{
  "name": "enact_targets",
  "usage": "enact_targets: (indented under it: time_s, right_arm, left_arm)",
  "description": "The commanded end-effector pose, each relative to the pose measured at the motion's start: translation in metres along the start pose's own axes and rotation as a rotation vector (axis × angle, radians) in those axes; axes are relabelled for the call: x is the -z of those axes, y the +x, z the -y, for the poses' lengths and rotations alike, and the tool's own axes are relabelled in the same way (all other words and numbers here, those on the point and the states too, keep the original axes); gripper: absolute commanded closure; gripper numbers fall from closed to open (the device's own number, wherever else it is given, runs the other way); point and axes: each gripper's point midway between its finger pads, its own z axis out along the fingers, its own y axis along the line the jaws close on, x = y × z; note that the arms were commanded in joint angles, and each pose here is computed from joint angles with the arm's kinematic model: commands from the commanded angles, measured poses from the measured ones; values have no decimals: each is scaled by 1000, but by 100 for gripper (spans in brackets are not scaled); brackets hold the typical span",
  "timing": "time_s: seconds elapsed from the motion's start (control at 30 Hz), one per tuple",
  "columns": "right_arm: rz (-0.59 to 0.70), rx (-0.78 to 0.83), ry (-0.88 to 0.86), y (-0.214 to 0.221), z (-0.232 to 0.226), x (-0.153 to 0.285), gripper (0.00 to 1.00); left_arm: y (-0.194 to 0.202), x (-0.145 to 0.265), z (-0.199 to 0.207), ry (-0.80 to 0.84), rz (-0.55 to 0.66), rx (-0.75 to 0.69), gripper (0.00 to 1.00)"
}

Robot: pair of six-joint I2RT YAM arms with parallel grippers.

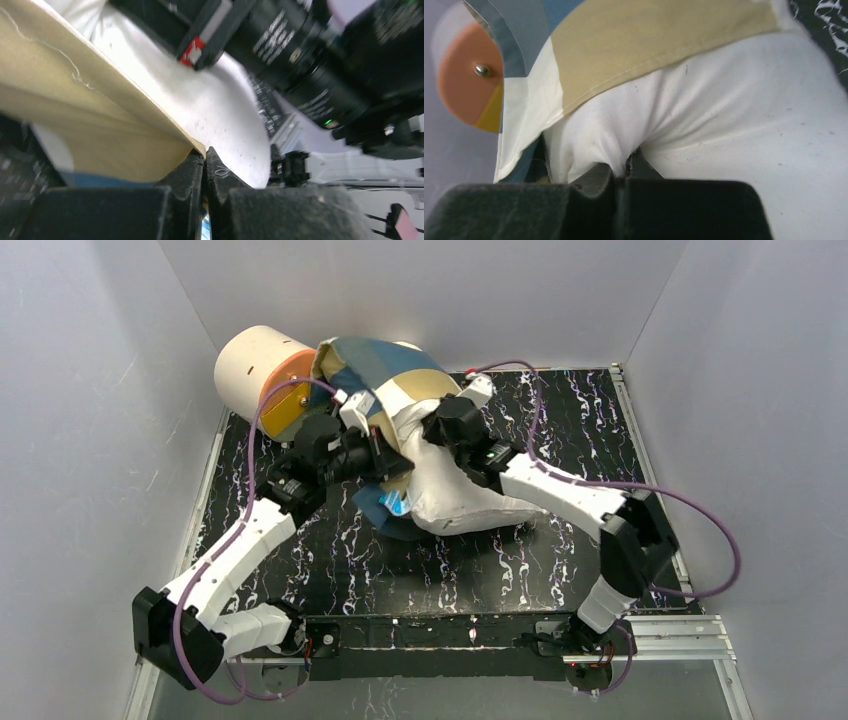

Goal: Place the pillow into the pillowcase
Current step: Stuff the pillow into the pillowcase.

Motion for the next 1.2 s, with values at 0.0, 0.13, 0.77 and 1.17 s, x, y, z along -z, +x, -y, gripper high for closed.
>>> enact_targets:
  time_s: [0.0, 0.13, 0.77, 1.17]
  right_arm:
    - [374, -360, -191, -145, -40, 60, 99]
    - [388, -515, -212, -175, -16, 88, 99]
    - [111, -708, 41, -126, 177, 35, 99]
    - [110, -714, 85, -135, 196, 14, 99]
  left_arm:
    - [-42, 15, 106, 387, 9, -90, 100]
    - [-66, -3, 142, 472, 18, -121, 100]
    - [58, -23, -36, -175, -85, -324, 26]
    - [87, -101, -92, -270, -38, -558, 8]
